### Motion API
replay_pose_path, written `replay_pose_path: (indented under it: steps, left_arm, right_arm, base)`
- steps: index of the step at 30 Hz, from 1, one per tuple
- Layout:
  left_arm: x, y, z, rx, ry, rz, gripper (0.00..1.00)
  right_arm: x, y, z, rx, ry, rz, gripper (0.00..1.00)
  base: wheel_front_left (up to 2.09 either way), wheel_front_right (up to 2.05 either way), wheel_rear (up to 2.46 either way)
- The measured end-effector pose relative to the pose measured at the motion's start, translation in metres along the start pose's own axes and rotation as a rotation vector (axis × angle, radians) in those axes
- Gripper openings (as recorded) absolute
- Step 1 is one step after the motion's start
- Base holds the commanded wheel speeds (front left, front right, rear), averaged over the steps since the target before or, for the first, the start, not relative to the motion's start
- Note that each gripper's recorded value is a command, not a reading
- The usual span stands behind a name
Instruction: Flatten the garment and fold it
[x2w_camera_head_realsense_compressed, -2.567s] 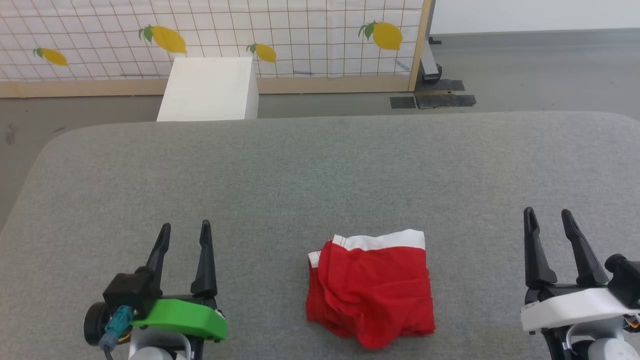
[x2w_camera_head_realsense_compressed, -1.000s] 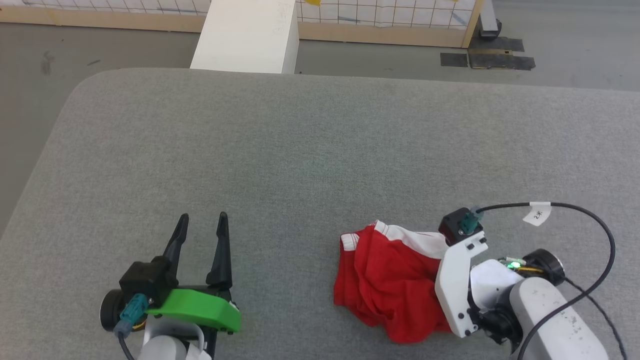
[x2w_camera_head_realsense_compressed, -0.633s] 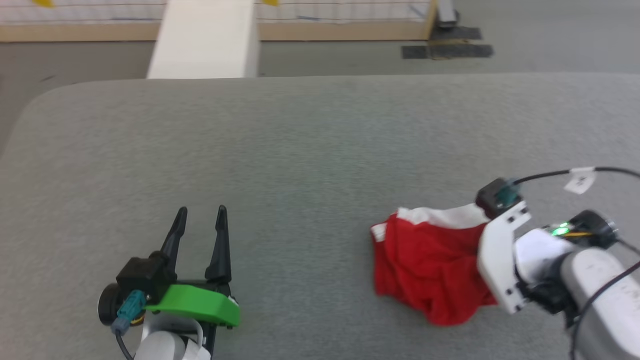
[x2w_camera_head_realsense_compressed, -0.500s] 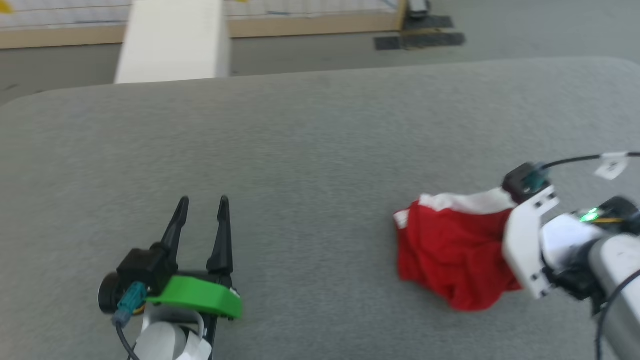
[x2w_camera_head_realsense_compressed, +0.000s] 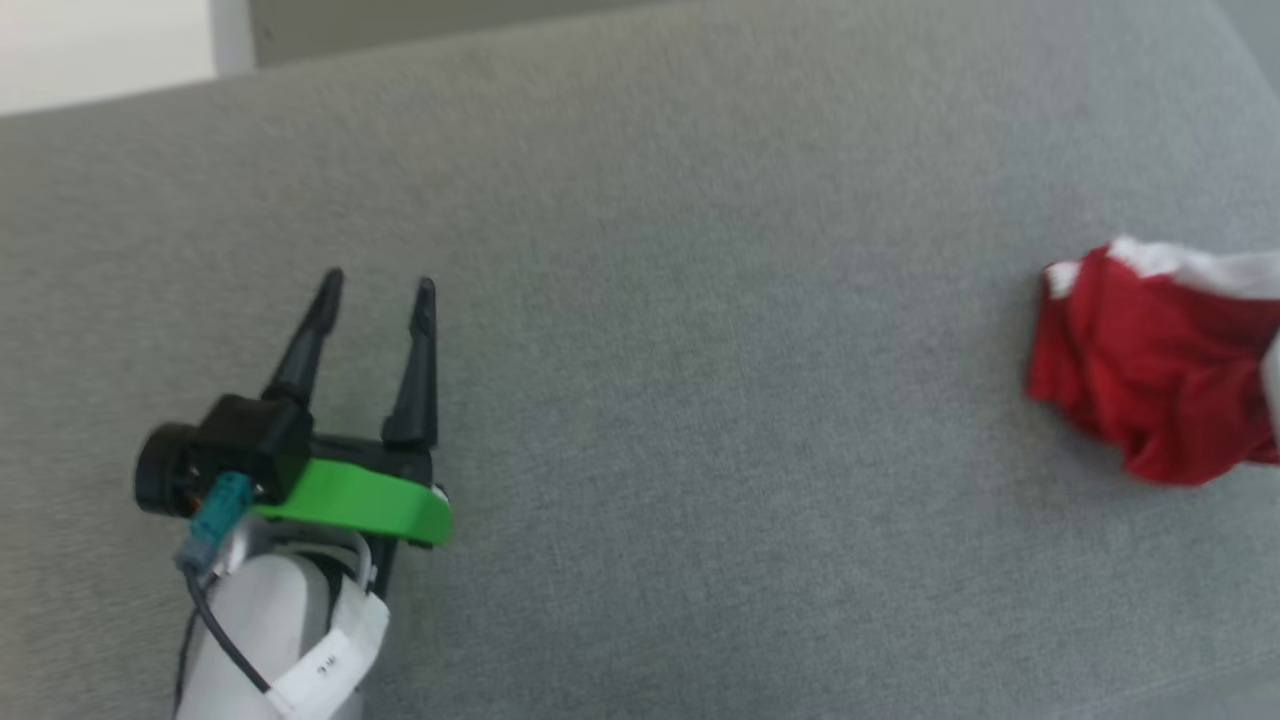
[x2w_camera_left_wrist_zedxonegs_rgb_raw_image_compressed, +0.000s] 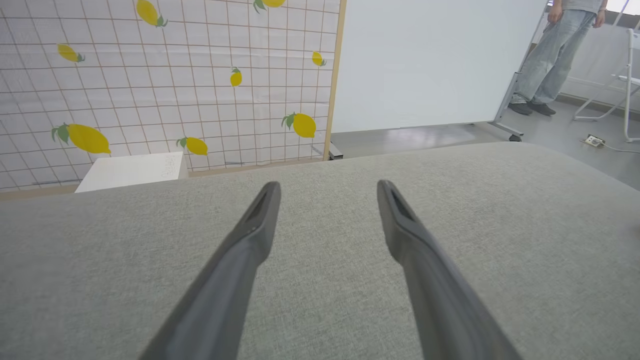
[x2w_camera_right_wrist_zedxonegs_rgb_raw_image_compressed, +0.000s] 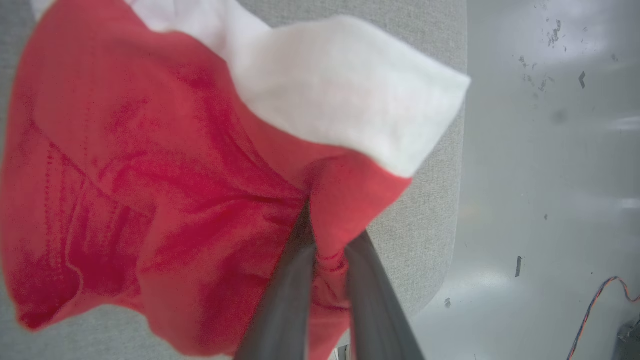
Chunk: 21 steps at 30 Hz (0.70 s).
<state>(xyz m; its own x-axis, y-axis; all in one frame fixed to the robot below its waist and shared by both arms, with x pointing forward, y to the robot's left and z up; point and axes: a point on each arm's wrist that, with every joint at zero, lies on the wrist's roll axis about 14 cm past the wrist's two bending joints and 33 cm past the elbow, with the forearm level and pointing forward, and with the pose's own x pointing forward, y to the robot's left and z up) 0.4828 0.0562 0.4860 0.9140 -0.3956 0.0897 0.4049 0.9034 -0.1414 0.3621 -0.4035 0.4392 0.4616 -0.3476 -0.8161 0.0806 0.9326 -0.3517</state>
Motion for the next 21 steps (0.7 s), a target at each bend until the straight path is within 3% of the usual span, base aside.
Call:
replay_pose_path:
  steps: [7, 12, 13, 14, 21]
  left_arm:
    - [0.016, 0.013, -0.036, 0.003, 0.072, -0.014, 1.0]
    - [0.02, 0.022, -0.062, -0.005, 0.125, -0.005, 1.0]
    - [0.02, 0.023, -0.067, -0.008, 0.132, -0.004, 1.0]
    - [0.02, 0.023, -0.07, -0.011, 0.135, -0.004, 1.0]
    - [0.022, 0.024, -0.074, -0.016, 0.137, 0.0, 1.0]
  right_arm:
    - [0.029, -0.047, -0.002, 0.067, 0.037, -0.156, 0.0]
    - [0.049, -0.06, 0.001, 0.086, 0.037, -0.232, 0.03]
    - [0.052, -0.061, 0.002, 0.088, 0.035, -0.244, 0.33]
    - [0.055, -0.063, 0.002, 0.087, 0.034, -0.254, 1.0]
    - [0.057, -0.078, 0.008, 0.121, -0.026, -0.314, 1.0]
  base:
    - [0.0, 0.0, 0.0]
    - [0.0, 0.0, 0.0]
    - [0.0, 0.0, 0.0]
    - [0.0, 0.0, 0.0]
    - [0.0, 0.0, 0.0]
